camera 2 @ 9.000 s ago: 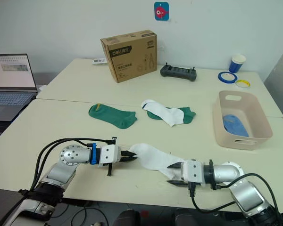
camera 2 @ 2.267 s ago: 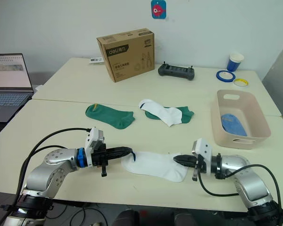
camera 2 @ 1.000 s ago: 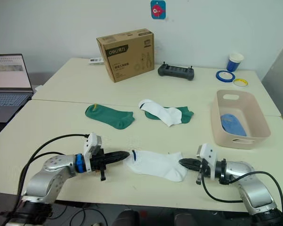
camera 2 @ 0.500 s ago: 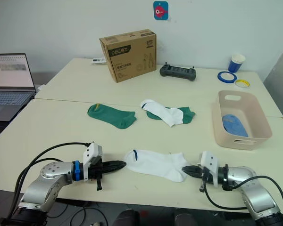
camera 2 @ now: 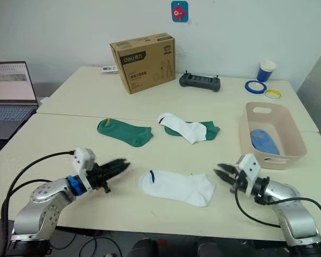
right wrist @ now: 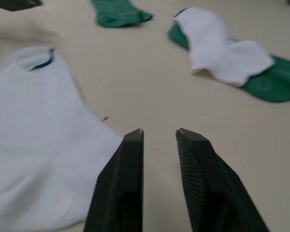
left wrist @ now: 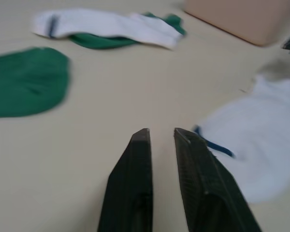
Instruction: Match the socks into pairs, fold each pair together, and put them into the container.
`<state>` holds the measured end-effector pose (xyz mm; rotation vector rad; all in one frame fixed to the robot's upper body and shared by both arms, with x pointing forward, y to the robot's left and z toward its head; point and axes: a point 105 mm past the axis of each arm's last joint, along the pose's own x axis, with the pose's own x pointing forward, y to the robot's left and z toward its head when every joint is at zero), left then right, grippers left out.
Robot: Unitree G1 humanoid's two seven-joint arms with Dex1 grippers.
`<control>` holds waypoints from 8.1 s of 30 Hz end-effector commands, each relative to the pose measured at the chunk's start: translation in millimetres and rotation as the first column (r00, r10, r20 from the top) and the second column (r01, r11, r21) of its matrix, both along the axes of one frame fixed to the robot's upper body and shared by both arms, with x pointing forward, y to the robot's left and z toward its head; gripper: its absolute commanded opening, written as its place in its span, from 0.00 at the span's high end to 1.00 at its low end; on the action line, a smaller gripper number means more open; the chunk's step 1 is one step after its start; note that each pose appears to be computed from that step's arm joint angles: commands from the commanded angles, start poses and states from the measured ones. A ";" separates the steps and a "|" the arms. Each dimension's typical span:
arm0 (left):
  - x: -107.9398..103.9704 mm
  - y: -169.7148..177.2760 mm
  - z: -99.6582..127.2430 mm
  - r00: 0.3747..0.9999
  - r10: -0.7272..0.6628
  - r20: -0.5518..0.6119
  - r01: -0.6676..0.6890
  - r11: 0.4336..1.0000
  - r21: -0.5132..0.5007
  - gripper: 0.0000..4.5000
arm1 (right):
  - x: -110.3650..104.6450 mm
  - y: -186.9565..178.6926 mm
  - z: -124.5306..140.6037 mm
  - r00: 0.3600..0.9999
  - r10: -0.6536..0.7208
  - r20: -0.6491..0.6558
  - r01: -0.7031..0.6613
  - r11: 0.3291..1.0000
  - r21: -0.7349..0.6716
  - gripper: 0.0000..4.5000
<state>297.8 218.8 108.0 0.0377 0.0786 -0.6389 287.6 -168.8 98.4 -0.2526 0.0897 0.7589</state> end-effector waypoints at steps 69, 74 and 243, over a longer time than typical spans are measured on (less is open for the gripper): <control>2.8 -91.5 44.1 0.952 -0.202 0.228 0.200 0.979 0.031 0.00 | 68.3 74.0 16.0 0.974 0.189 0.128 -0.144 0.945 -0.294 0.99; -8.3 -83.9 34.6 0.953 -0.248 0.177 0.238 0.969 0.071 0.00 | 35.1 51.1 18.6 0.960 0.267 0.091 -0.223 0.915 -0.336 0.99; -31.8 -74.5 -0.6 0.750 -0.636 -0.179 0.643 0.641 0.418 0.71 | -41.8 57.9 23.8 0.827 0.556 0.087 -0.522 0.816 -0.248 1.00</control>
